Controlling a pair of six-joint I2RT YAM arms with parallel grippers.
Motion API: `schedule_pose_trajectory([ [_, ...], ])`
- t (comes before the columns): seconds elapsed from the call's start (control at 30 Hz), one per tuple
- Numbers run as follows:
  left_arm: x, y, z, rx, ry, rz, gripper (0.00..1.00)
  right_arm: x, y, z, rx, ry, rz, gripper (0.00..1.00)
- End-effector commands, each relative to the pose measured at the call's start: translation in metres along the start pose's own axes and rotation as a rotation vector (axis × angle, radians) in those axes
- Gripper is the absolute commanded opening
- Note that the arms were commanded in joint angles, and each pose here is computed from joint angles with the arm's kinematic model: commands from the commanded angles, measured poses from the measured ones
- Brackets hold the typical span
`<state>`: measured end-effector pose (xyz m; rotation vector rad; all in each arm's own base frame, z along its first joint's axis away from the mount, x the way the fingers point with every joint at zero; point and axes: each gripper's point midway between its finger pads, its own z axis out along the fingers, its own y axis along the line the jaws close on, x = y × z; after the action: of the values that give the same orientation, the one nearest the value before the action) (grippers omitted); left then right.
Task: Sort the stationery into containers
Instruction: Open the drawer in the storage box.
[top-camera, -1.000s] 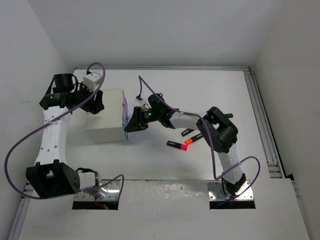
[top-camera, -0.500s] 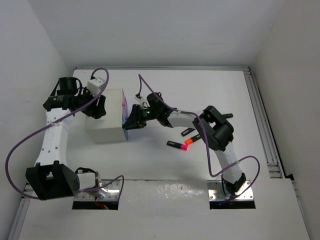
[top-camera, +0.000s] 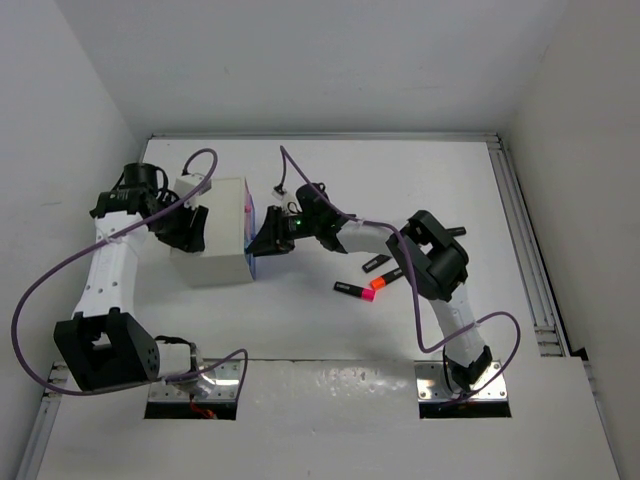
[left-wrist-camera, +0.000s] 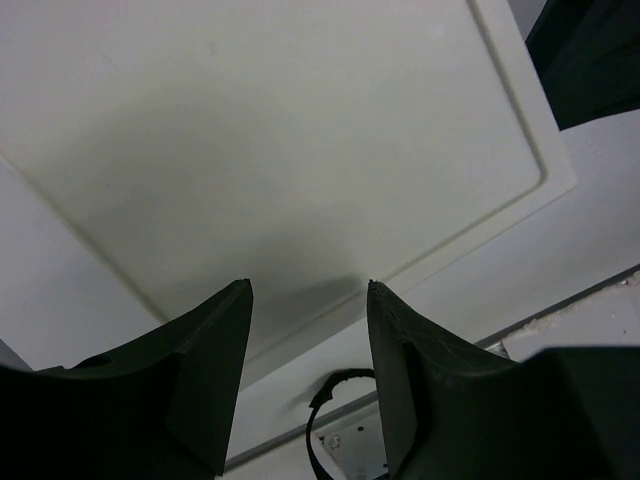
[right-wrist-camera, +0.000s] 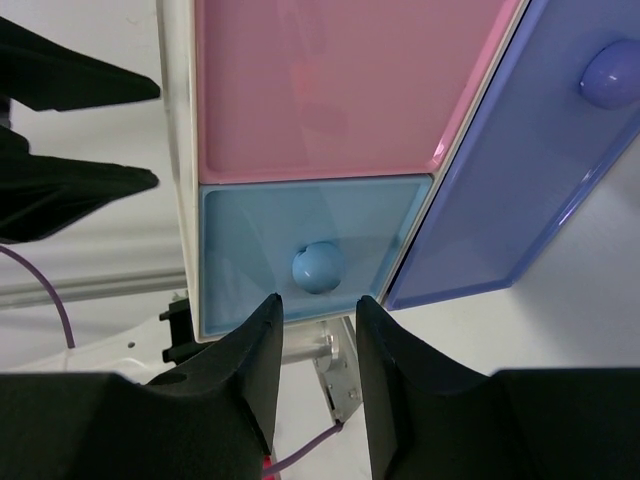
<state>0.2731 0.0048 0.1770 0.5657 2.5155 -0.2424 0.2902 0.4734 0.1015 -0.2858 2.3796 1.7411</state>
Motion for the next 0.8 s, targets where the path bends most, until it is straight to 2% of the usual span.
schedule_pose_trajectory([
  [0.0,0.016,0.005,0.001,-0.016,0.065,-0.028,0.55,-0.019,0.017,-0.001,-0.038,-0.047,-0.049,0.35],
  [0.17,0.03,0.023,0.002,-0.105,0.148,-0.052,0.55,-0.021,0.014,-0.002,-0.031,-0.049,-0.046,0.35],
  [0.27,0.031,0.039,-0.001,-0.183,0.167,-0.062,0.59,-0.024,0.014,-0.002,-0.031,-0.056,-0.046,0.35],
  [0.4,0.033,0.044,-0.003,-0.199,0.192,-0.065,0.63,-0.026,0.015,0.0,-0.037,-0.059,-0.047,0.35],
  [0.77,0.034,0.044,0.001,-0.186,0.196,-0.066,0.64,-0.029,0.013,0.003,-0.043,-0.068,-0.032,0.34],
])
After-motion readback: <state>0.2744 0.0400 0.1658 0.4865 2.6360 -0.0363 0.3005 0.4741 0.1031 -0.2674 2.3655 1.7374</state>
